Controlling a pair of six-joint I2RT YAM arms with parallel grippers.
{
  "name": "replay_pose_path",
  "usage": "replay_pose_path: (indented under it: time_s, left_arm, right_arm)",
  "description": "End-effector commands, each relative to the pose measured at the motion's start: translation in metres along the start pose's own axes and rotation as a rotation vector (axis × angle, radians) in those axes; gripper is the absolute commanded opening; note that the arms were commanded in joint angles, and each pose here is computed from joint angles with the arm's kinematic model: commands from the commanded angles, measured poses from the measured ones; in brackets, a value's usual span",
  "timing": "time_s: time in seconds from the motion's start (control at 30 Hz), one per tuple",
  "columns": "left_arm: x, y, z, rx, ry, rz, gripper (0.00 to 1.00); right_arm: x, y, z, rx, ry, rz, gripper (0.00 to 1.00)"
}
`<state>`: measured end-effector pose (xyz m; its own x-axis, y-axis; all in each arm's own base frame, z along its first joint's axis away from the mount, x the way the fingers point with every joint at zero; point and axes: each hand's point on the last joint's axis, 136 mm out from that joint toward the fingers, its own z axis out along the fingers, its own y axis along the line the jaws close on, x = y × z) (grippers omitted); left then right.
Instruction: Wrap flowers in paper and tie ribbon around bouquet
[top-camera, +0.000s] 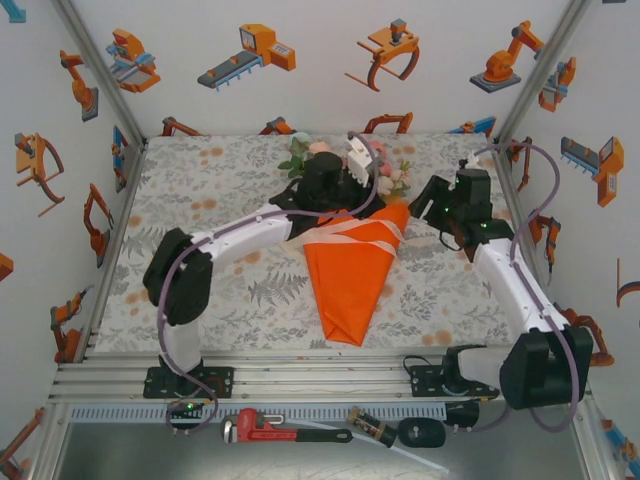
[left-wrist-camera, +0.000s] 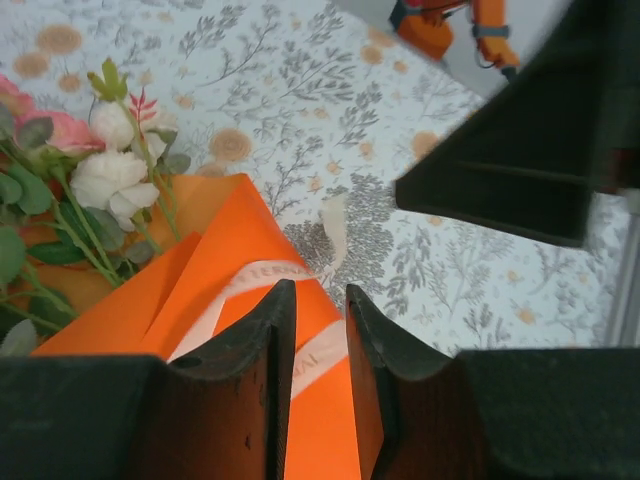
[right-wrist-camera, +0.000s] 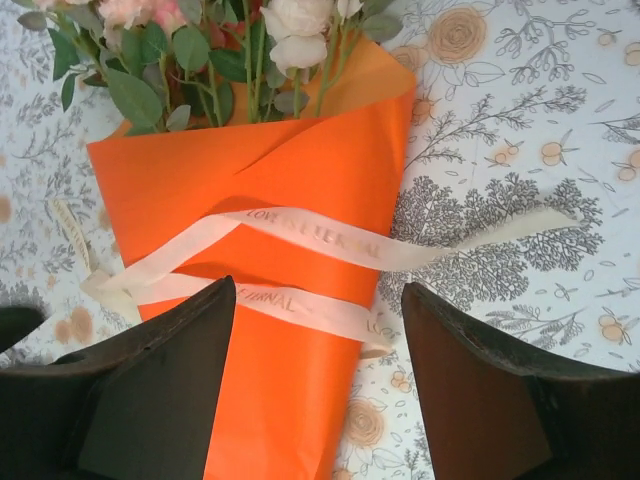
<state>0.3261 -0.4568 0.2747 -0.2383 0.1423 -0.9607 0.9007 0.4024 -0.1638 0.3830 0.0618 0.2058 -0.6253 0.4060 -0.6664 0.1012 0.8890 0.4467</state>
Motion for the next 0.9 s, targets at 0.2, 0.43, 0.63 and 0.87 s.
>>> replay_pose_path:
  time_s: [0.2, 0.43, 0.63, 0.87]
  left_arm:
    - [0.031, -0.015, -0.047, 0.081, 0.027, 0.108, 0.31]
    - [0.056, -0.004, -0.055, 0.073, 0.083, 0.191, 0.31]
    - [0.06, -0.003, -0.059, 0.103, 0.089, 0.182, 0.33]
    - [0.065, 0.003, -0.057, 0.101, 0.078, 0.164, 0.35]
  right_arm:
    - [0.008, -0.028, 0.053, 0.018, 0.185, -0.282, 0.61]
    - [0.068, -0.053, 0.078, -0.009, 0.53, -0.483, 0.61]
    - [0.093, -0.053, 0.088, -0.069, 0.632, -0.553, 0.63]
    - [0.104, -0.038, 0.1, -0.141, 0.589, -0.731, 0.64]
